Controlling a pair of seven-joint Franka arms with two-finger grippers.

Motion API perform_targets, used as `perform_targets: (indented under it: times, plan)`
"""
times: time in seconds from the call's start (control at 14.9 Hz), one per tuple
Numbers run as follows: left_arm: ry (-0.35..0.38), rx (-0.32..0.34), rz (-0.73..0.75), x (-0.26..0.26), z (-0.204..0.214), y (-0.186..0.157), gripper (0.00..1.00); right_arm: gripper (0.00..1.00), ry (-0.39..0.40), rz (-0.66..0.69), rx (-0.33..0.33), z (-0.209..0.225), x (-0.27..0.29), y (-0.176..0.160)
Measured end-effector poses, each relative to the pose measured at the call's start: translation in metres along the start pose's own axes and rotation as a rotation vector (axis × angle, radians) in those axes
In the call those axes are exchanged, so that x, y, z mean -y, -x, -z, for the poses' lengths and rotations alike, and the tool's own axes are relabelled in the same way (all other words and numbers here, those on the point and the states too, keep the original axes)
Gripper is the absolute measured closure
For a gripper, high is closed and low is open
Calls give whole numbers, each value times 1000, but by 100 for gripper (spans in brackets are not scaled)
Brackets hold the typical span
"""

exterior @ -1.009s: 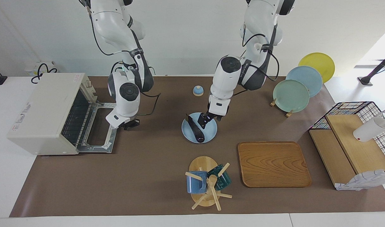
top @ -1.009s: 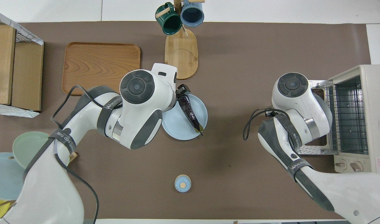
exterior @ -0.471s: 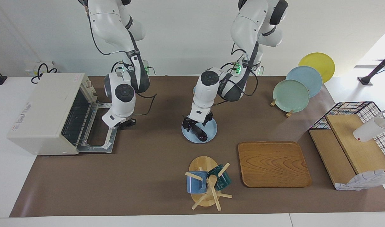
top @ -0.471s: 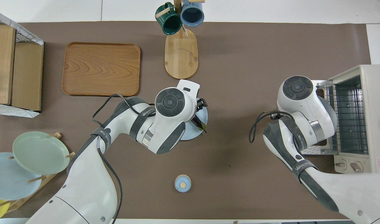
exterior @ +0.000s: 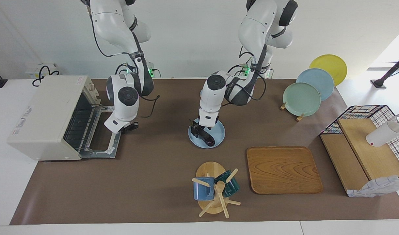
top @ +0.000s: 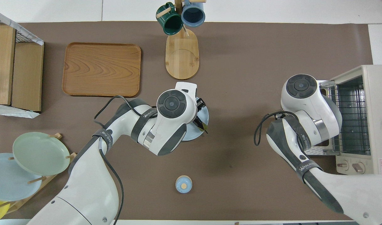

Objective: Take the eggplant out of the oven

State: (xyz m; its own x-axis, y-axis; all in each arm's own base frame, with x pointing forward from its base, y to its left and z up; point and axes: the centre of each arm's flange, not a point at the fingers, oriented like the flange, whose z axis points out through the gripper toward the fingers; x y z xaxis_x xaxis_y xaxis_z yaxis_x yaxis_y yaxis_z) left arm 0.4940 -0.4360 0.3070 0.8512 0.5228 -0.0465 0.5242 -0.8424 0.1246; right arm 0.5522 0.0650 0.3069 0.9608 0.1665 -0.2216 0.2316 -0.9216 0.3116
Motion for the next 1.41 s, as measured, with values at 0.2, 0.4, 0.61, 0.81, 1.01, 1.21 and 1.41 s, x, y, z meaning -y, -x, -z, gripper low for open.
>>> perform_targets:
  times: [0.2,0.4,0.61,0.81,1.01,1.21,1.41]
  plan:
    - [-12,0,7,4,-5,1,22,99,1,57,6,59,-42,8]
    - [-9,-3,9,4,-5,0,41,99,8,47,-9,98,-114,34]
    - [12,-19,12,0,3,-7,63,99,-15,37,-17,101,-159,48]
    - [43,-66,-12,-4,30,-19,63,99,-58,28,-12,106,-171,56]
    - [45,-100,-124,8,81,-66,63,91,-141,-6,-21,150,-175,63]
    - [-1,-112,-260,46,129,-163,63,80,-205,-18,-55,196,-175,75]
    - [-35,-106,-368,116,133,-262,63,68,-274,-21,-70,208,-172,79]
